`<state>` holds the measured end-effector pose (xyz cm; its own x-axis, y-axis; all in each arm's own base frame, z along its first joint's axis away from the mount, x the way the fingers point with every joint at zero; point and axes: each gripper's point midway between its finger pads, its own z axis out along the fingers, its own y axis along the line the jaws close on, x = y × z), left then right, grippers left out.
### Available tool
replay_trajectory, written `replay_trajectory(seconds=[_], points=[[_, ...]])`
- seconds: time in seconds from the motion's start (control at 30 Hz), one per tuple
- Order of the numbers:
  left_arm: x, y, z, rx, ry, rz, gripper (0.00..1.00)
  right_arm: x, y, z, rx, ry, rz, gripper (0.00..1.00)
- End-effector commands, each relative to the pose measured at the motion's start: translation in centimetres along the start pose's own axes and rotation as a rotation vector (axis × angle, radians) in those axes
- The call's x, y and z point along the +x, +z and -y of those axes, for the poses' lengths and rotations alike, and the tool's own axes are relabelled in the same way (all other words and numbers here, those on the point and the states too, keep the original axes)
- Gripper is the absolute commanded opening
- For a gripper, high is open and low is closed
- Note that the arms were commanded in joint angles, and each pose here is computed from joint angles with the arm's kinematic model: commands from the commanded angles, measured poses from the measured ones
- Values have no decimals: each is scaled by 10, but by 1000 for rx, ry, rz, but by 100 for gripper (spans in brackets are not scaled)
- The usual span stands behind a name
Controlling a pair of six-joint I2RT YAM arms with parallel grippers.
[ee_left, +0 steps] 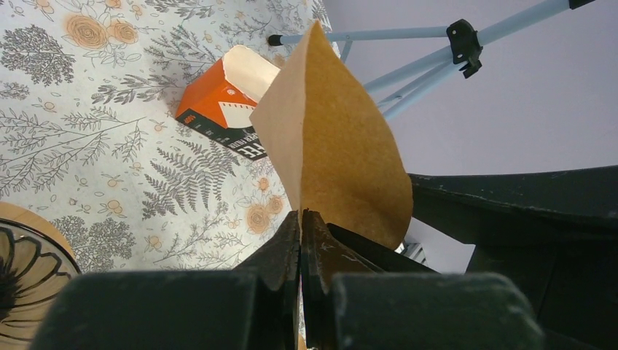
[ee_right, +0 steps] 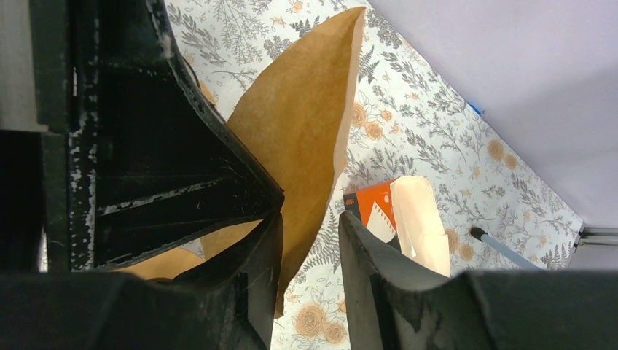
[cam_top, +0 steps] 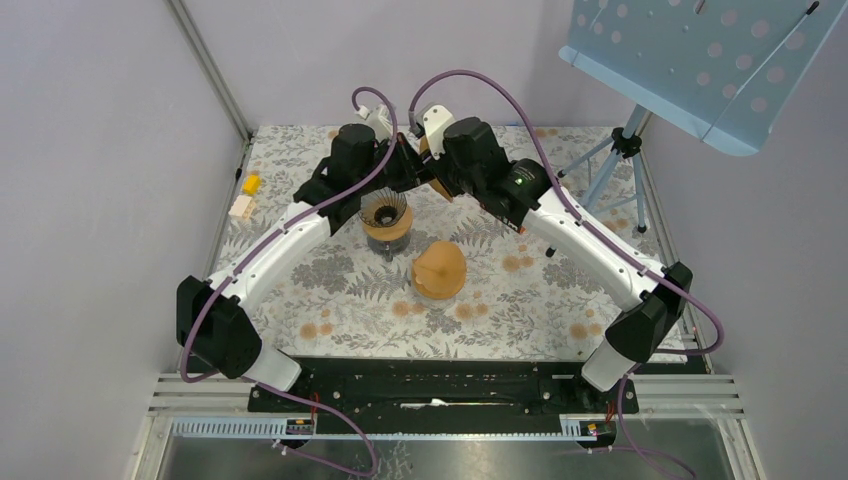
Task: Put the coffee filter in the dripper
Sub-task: Place the coffee filter in the coffee dripper.
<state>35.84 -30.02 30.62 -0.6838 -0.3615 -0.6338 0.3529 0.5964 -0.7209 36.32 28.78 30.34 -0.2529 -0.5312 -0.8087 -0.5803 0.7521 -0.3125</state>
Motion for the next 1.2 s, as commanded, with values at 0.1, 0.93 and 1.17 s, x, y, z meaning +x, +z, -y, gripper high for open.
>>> replay_trajectory(seconds=[0.1,0.93,1.17], points=[[-26,-16,36,84,75,95,0,-22,-3,10,62,33,54,41],[-26,-19,25,31,103,111,0,-25,-18,38,187,9,95,36],[-25,-17,20,11,90,107,0,-27,-24,45,207,22,115,34]])
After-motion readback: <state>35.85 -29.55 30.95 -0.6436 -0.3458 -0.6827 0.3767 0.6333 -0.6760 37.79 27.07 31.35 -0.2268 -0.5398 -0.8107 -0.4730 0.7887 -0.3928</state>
